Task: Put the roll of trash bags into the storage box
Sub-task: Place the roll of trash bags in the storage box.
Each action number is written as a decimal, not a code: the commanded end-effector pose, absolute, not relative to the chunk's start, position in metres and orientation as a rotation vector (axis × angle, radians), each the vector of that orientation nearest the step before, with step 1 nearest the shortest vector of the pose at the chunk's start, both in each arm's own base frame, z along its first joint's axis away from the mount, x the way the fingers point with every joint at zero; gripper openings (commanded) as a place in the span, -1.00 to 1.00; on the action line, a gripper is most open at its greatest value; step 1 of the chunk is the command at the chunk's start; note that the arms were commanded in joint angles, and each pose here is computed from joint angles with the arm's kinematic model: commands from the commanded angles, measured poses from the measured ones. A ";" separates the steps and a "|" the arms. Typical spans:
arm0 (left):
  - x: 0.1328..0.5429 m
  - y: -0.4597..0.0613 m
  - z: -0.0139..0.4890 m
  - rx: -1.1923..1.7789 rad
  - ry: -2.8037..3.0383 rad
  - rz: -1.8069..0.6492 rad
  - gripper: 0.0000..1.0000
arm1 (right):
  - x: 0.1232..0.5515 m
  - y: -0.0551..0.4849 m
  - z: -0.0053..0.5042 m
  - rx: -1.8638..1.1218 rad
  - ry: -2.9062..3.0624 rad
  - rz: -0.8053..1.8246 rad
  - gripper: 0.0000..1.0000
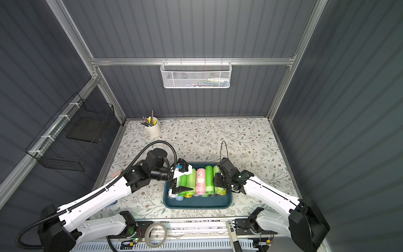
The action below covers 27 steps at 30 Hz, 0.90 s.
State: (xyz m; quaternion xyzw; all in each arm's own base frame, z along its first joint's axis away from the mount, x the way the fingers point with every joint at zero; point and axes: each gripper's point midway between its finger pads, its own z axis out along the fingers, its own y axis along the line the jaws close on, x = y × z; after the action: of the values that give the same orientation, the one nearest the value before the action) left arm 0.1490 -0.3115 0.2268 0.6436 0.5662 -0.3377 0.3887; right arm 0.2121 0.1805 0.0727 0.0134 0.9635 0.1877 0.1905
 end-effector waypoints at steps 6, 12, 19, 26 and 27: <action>0.145 -0.314 0.233 1.657 1.417 -0.877 1.00 | 0.218 0.185 0.079 0.032 2.684 0.531 -0.04; 0.145 -0.314 0.232 1.659 1.420 -0.877 0.99 | 0.217 0.184 0.080 0.030 2.681 0.523 -0.01; 0.145 -0.314 0.233 1.659 1.416 -0.875 0.99 | 0.217 0.183 0.081 0.029 2.680 0.517 0.06; 0.144 -0.314 0.233 1.662 1.417 -0.881 1.00 | 0.218 0.183 0.081 0.026 2.682 0.516 0.13; 0.145 -0.314 0.233 1.662 1.417 -0.880 0.99 | 0.218 0.183 0.082 0.025 2.680 0.515 0.13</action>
State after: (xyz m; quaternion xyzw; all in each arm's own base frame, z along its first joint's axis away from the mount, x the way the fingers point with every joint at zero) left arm 0.1488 -0.3116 0.2243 0.6443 0.5690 -0.3379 0.3834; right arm 0.2148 0.1799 0.0745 0.0127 0.9627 0.1830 0.1988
